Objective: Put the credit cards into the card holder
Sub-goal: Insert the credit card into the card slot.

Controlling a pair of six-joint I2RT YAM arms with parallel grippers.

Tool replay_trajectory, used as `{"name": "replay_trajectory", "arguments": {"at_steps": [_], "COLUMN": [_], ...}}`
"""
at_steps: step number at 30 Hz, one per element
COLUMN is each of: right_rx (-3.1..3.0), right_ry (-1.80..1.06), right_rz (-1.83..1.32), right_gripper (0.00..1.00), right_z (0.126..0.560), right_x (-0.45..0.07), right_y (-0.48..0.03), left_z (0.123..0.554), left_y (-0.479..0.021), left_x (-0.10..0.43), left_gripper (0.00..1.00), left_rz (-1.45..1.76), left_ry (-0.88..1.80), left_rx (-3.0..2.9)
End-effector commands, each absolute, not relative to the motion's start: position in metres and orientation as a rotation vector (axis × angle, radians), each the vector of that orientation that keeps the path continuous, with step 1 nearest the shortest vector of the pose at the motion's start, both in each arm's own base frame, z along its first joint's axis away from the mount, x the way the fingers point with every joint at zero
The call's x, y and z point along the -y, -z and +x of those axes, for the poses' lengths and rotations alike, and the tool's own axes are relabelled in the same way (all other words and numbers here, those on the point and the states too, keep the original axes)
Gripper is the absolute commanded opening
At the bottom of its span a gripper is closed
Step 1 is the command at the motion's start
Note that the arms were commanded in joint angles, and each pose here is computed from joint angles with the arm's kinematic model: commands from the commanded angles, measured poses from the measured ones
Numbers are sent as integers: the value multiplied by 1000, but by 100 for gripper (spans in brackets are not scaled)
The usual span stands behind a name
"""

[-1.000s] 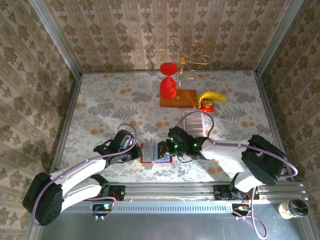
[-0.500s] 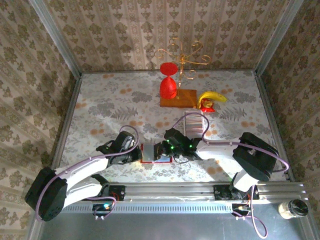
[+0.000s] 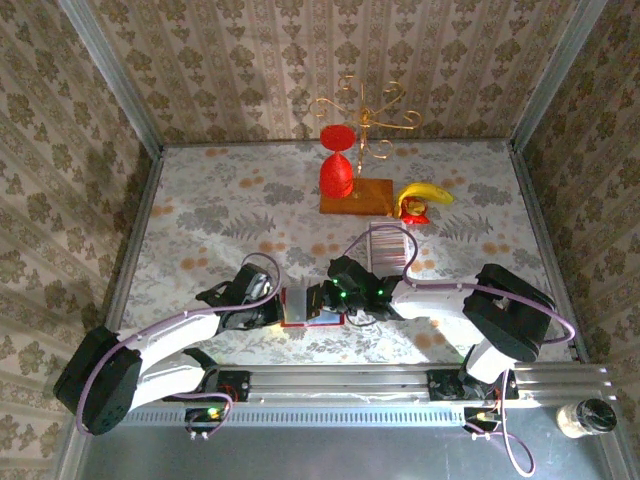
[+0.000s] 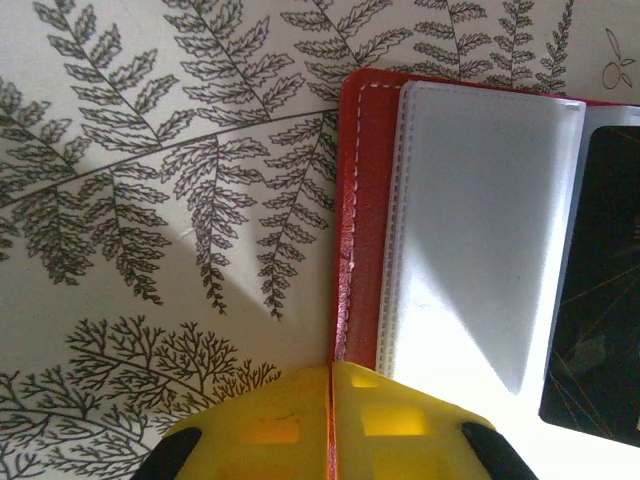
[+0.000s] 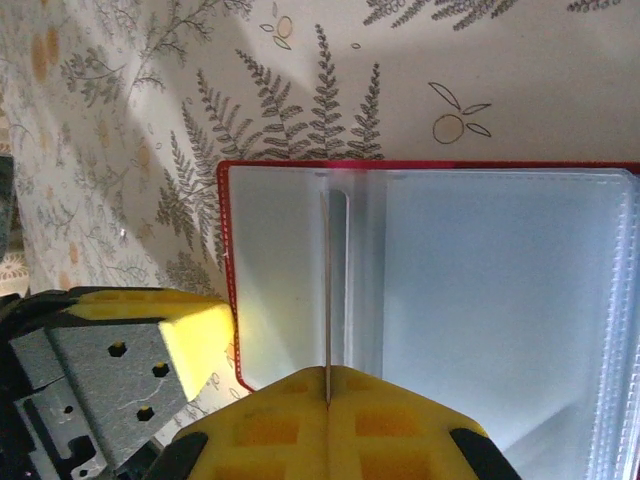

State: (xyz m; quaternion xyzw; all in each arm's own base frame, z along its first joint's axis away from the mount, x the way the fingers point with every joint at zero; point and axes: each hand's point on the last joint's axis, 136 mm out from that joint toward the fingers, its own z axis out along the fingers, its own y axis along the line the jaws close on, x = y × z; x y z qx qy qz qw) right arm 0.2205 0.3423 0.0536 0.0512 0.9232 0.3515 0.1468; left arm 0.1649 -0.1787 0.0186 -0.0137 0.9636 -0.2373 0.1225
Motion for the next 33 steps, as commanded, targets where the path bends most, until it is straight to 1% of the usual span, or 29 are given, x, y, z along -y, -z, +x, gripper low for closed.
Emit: {"name": "replay_trajectory", "arguments": {"at_steps": [1,22,33], "right_rx": [-2660,-2633,-2640], "right_ry": [-991,-1085,-1101], "right_rz": [165,211,223], "right_gripper": [0,0,0], "right_z": [222,221,216], "right_x": [-343,-356,-354], "right_y": [-51,-49,-47], "left_z": [159,158,157], "left_y": [-11,-11,-11], "left_x": [173,175,178], "left_gripper": [9,8,8], "left_rz": [-19,-16,-13], "left_ry": [670,681,684], "left_rx": [-2834,-2832,-2830]}}
